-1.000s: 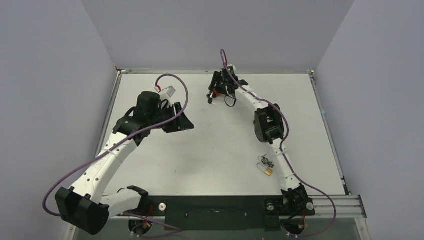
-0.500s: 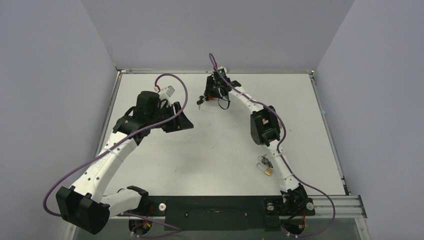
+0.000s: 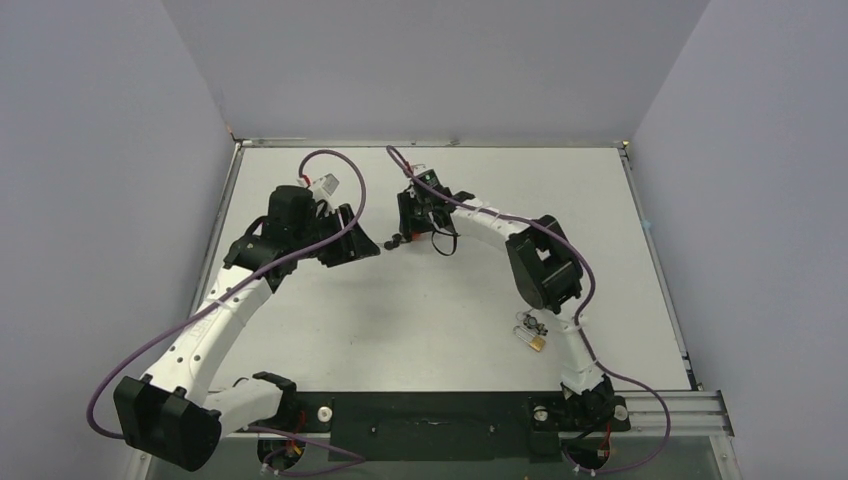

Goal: Lock with the key
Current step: Pick up the lock from the center of the board.

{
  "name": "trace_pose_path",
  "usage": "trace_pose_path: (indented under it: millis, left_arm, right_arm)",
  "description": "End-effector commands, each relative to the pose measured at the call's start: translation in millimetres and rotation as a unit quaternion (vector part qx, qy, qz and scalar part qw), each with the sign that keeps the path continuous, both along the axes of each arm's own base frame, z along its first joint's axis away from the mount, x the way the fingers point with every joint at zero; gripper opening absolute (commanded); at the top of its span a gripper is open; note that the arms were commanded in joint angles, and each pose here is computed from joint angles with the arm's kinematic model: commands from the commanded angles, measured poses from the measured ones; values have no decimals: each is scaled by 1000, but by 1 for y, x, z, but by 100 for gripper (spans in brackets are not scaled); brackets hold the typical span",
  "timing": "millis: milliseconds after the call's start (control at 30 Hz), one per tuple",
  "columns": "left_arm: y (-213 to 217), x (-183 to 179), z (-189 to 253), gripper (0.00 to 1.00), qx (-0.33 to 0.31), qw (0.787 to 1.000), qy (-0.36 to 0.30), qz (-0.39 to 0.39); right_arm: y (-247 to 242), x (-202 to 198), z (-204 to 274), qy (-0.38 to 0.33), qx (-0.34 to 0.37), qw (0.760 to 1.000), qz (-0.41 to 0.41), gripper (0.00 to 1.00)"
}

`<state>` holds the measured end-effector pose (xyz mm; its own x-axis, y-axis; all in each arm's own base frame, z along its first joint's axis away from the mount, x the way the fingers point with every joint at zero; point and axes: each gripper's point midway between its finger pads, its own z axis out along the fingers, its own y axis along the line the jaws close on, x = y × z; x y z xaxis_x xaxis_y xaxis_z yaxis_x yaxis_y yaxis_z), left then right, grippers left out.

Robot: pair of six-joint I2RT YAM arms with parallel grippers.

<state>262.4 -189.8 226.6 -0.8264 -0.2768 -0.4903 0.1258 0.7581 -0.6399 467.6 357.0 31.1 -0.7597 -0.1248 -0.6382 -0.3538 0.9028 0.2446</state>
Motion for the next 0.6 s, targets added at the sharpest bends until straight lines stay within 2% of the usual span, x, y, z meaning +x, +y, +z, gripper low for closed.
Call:
trace_pose_path:
  millis: [0, 33, 67, 233, 400, 567]
  left_arm:
    - [6, 9, 1, 45, -10, 999, -17, 28]
    - [7, 9, -4, 45, -10, 999, -13, 30]
    - [8, 10, -7, 46, -12, 999, -7, 34]
    - [9, 11, -31, 46, -18, 999, 19, 39]
    - [0, 10, -51, 46, -33, 998, 49, 16]
    - [-17, 8, -38, 46, -81, 996, 32, -33]
  right_arm:
    - [3, -57, 19, -21, 18, 996, 82, 2]
    - [11, -59, 48, -53, 55, 992, 99, 2]
    - [3, -77, 34, -39, 54, 992, 107, 2]
    - [3, -125, 72, -67, 118, 978, 156, 4]
    - [8, -167, 102, -74, 152, 963, 209, 3]
    - [3, -208, 147, -83, 178, 945, 262, 2]
